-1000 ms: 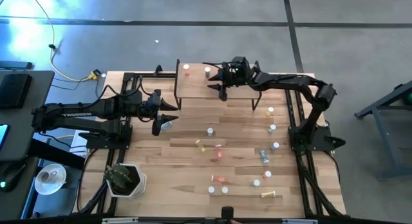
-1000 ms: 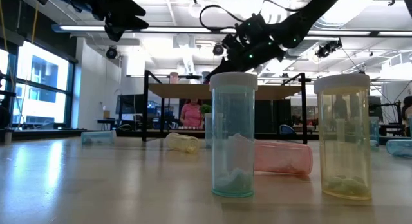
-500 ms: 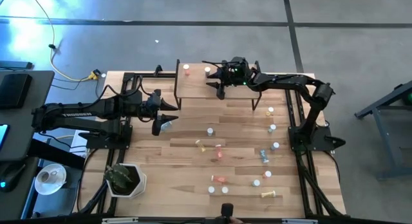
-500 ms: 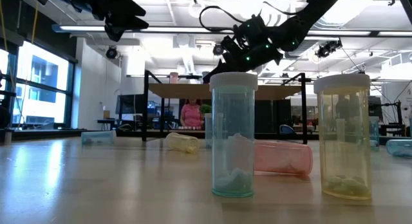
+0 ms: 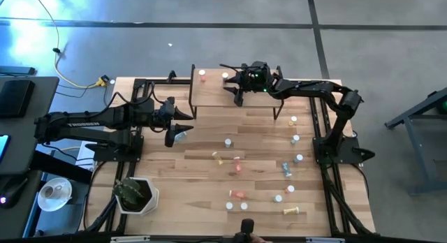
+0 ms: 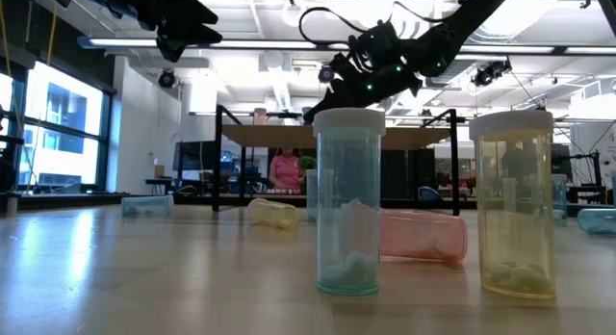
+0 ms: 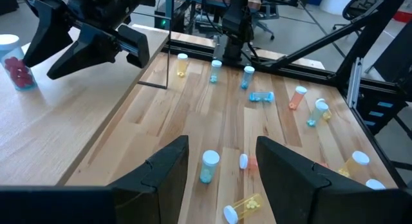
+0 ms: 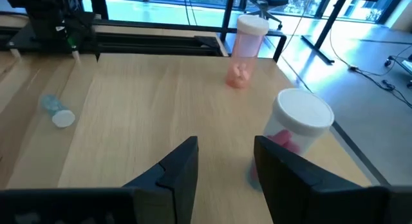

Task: Pick and place medicine bottles onto shelf by color
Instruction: Put the blue pill bottle on the shelf

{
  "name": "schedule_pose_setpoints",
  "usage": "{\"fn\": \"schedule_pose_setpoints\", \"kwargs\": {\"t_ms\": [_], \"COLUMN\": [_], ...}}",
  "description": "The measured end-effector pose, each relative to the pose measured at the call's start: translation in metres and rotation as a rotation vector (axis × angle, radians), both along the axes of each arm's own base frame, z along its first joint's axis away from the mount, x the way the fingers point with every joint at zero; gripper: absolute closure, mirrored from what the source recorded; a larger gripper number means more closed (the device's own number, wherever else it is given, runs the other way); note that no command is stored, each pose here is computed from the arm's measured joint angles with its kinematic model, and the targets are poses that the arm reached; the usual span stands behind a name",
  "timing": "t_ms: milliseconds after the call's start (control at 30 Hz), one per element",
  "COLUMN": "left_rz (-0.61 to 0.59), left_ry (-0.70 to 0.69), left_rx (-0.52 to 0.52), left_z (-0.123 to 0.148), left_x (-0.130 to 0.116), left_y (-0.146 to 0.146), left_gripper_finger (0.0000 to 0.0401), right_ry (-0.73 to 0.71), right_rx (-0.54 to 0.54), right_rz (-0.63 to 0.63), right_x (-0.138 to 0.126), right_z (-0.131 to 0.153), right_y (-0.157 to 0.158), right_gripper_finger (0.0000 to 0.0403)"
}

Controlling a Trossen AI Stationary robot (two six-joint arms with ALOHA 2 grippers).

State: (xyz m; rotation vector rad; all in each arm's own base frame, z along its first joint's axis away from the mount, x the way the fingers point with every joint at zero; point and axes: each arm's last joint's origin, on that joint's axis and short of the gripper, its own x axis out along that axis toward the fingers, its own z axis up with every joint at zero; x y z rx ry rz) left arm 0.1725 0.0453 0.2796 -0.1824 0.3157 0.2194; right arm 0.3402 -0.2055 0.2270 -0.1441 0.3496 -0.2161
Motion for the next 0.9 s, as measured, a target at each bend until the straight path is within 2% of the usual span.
{"fn": "schedule_pose_setpoints", "kwargs": {"t_ms": [600, 900], "left_rz": [0.0, 0.0], "left_ry": [0.0, 0.0], "left_rx": [0.0, 0.0], "left_z": [0.0, 0.0001], "left_x": [0.0, -0.0001], "left_y": [0.0, 0.0], "left_gripper_finger": [0.0229, 0.0229], "right_ry": [0.011, 0.006], "right_rx": [-0.021, -0.009], "right_rz": [-0.056, -0.034], "right_x": [-0.0005, -0.0002], "right_z": [-0.0001, -0.0001], "right_y": [-0.0017, -0.0009], "right_gripper_finger": [0.0261, 0.0261]}}
